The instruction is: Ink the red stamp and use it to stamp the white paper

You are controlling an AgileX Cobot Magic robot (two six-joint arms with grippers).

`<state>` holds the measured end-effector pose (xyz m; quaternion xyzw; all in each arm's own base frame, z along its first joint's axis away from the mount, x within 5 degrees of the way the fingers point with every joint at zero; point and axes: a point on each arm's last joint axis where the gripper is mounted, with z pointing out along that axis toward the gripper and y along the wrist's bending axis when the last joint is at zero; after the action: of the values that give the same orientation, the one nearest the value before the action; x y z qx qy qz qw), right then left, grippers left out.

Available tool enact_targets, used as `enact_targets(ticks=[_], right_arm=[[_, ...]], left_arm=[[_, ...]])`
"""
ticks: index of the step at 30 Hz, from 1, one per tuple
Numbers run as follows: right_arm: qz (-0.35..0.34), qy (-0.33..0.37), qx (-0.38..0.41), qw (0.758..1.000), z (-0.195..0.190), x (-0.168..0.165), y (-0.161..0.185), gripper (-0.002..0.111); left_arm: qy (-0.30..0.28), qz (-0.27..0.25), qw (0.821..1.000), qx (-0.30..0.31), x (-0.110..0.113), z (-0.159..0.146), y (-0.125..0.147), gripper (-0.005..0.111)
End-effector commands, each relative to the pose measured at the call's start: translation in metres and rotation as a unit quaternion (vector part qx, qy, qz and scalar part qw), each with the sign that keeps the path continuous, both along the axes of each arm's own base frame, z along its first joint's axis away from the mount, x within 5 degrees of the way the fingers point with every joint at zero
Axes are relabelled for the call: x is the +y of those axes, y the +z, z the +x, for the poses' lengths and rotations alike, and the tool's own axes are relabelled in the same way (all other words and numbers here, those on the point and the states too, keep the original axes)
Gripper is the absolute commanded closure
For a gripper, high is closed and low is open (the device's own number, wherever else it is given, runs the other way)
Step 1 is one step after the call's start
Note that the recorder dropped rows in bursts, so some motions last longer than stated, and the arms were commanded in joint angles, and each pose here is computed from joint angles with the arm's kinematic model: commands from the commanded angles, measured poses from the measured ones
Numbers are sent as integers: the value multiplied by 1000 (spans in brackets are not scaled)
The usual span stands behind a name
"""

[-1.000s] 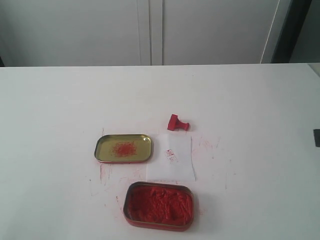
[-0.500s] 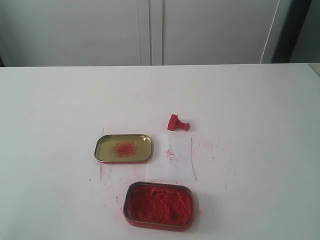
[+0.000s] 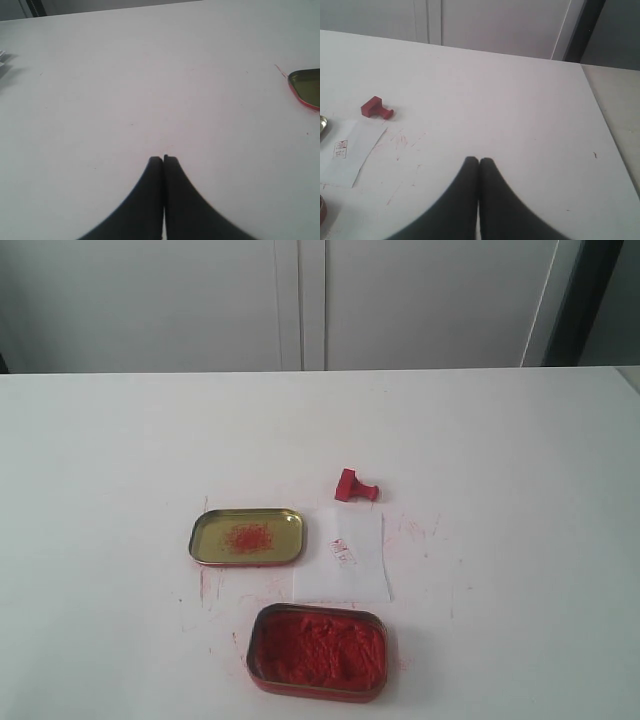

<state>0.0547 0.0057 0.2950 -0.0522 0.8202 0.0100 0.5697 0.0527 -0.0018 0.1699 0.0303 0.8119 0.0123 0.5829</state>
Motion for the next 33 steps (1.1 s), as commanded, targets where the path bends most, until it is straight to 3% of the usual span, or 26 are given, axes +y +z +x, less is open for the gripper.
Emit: enact_targets(ticks=[1, 11, 15, 24, 29, 33], right_arm=[[-4, -1, -6, 1000, 0, 0, 0, 108], [-5, -1, -1, 1000, 0, -1, -5, 108], [-5, -1, -3, 1000, -4, -1, -18, 108], [0, -5, -92, 996, -19, -2, -41, 108], [-1, -5, -62, 998, -14, -2, -63, 108], [0, -7, -82, 997, -9, -2, -72, 108]], left_arm=[[-2, -5, 1000, -1, 0, 0, 0, 107], [-2, -5, 1000, -1, 0, 0, 0, 107], [-2, -5, 1000, -1, 0, 0, 0, 107], [-2, -5, 1000, -1, 0, 0, 0, 107], [-2, -5, 1000, -1, 0, 0, 0, 107], [-2, -5, 1000, -1, 0, 0, 0, 107]])
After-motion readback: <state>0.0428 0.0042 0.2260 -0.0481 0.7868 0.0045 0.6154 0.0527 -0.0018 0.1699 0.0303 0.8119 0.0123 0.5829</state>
